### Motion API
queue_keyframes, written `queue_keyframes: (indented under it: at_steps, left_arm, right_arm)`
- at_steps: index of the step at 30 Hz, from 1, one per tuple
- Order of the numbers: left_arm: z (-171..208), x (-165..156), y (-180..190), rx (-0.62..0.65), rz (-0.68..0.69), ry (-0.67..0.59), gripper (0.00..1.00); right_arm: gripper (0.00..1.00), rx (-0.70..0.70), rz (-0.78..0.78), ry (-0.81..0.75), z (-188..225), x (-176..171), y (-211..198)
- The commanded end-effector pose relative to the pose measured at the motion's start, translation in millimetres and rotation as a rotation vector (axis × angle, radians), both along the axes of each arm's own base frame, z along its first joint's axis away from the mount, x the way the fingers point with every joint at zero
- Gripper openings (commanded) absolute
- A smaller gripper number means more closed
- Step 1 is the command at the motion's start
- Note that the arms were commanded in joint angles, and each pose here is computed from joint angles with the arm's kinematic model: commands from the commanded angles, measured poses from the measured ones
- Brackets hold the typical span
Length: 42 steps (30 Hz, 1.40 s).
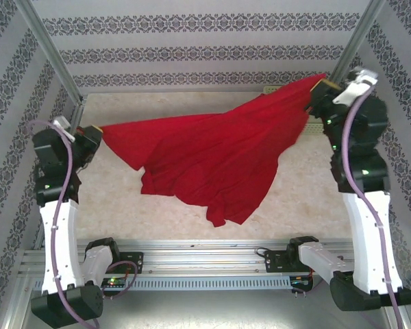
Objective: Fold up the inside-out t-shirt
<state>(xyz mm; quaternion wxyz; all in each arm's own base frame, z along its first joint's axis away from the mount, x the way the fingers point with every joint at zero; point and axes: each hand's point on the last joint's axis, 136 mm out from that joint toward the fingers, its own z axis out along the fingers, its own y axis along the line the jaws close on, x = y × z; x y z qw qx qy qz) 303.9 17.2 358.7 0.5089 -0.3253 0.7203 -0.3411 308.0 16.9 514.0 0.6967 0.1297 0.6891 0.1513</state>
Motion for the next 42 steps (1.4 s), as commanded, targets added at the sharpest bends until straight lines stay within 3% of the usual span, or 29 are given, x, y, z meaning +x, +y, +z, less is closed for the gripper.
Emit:
queue_keyframes:
  at_steps: [1, 8, 13, 16, 19, 22, 28, 34, 42]
  left_arm:
    - [79.6, -26.1, -2.4, 0.04, 0.03, -0.169, 0.0]
    - [200.0, -99.6, 13.3, 0.265, 0.258, -0.44, 0.0]
    - [245.4, -155.9, 26.9, 0.386, 0.448, -0.513, 0.0]
    - [260.4, -165.0, 29.1, 0.42, 0.482, -0.538, 0.0]
    - [258.4, -138.3, 33.7, 0.43, 0.451, -0.493, 0.0]
    - [241.5, -94.0, 42.2, 0.423, 0.4, -0.409, 0.0]
    - [180.2, -5.1, 53.7, 0.35, 0.274, -0.241, 0.0]
    - [93.4, 61.7, 63.4, 0.262, 0.198, -0.103, 0.0]
    - [-59.0, 154.4, 72.0, 0.182, 0.083, 0.122, 0.0]
  right_arm:
    - [0.0, -0.064, -0.054, -0.108, 48.5, -16.9, -10.9]
    - [0.0, -0.08, -0.069, -0.344, 141.0, -88.9, -16.9]
    - [0.0, -0.08, -0.076, -0.451, 176.6, -131.2, -19.7]
    - [0.0, -0.078, -0.069, -0.486, 190.1, -140.2, -18.9]
    - [0.0, -0.076, -0.054, -0.484, 197.5, -127.1, -15.6]
    - [0.0, -0.079, -0.028, -0.447, 196.2, -91.9, -9.0]
    - [0.0, -0.097, 0.032, -0.264, 153.6, 9.4, 6.8]
    - [0.0, -0.077, 0.177, -0.034, 52.0, 112.3, 43.0]
    - [0.0, -0.11, 0.282, 0.235, -116.8, 227.7, 102.9]
